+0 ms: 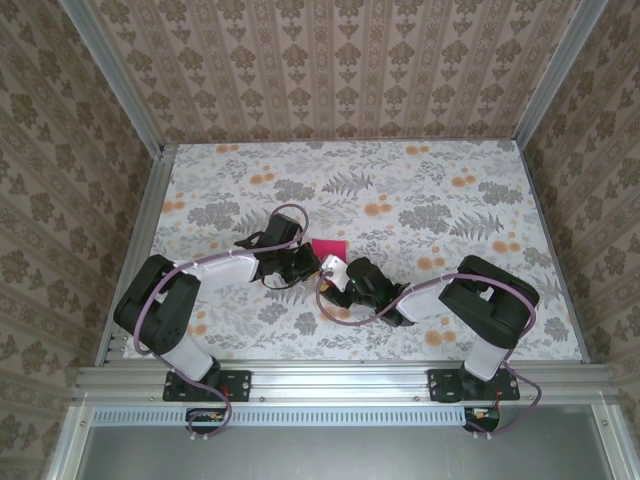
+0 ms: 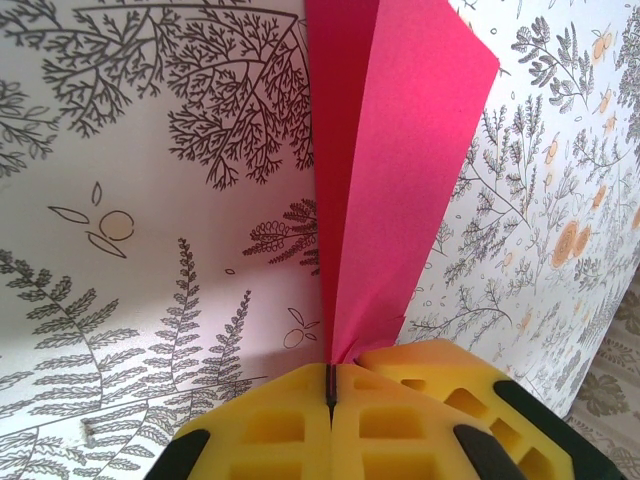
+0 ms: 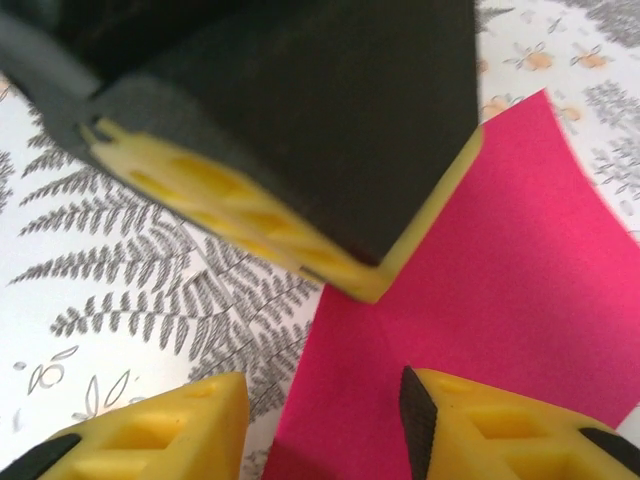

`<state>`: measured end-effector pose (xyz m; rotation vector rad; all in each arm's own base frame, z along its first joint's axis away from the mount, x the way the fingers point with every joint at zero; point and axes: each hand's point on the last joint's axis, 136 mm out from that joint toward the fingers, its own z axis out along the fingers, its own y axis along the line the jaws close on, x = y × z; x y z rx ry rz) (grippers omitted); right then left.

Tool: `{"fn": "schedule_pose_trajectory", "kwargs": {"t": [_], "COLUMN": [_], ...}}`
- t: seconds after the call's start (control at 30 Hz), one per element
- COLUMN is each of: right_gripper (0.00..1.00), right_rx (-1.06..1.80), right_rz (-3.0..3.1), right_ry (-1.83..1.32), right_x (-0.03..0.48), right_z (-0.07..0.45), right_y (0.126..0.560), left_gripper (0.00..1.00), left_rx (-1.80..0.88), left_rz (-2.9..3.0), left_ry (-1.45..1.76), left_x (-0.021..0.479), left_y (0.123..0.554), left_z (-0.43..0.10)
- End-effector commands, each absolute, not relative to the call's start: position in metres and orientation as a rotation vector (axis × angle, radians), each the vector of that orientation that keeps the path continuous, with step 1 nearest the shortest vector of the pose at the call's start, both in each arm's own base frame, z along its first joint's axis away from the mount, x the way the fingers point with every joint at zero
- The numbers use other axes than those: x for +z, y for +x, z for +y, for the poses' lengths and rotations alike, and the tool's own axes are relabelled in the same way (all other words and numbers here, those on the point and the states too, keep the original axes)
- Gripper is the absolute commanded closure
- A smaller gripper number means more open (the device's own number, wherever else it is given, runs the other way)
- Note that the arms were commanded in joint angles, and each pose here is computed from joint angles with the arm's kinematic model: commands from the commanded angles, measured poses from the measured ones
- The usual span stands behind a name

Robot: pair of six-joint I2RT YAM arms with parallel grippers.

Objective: Fold a paper plane with a square sheet of paper (pick it up from the middle)
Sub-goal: Fold the wing for the fifth time at the center of the table.

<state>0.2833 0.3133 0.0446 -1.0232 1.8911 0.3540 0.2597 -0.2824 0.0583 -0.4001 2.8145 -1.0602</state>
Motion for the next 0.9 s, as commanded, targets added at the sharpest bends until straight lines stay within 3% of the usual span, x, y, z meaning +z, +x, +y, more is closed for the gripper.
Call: {"fn": "schedule_pose_trajectory", "kwargs": {"t": [0.0, 0.5, 0.6, 0.87], "right_gripper": [0.58, 0.83, 0.90, 0.96], "right_rx": [0.306, 0.305, 0.335, 0.589], "right_rz": [1.840, 1.858, 1.860, 1.912], "right_ry": [-1.004, -1.042, -1.035, -0.938], "right_x": [0.055, 0.040, 0.042, 0.057], "right_z": [0.319, 0.321, 0.324, 0.337], "right_y": [0.294, 0.292, 0.290, 0.281], "left_gripper": [0.95, 0.89, 0.80, 0.42], "left_rx": [-1.050, -1.051, -1.044, -0.919], "left_rz": [2.815, 2.803, 2.784, 2.695], "left_ry": [-0.407, -0.428, -0.453, -0.531], "left_x": [0.065, 0.070, 0.073, 0.088], "left_y": [0.259, 0.262, 0.265, 0.273], "left_z": [-0.279, -0.273, -0.265, -0.218]}}
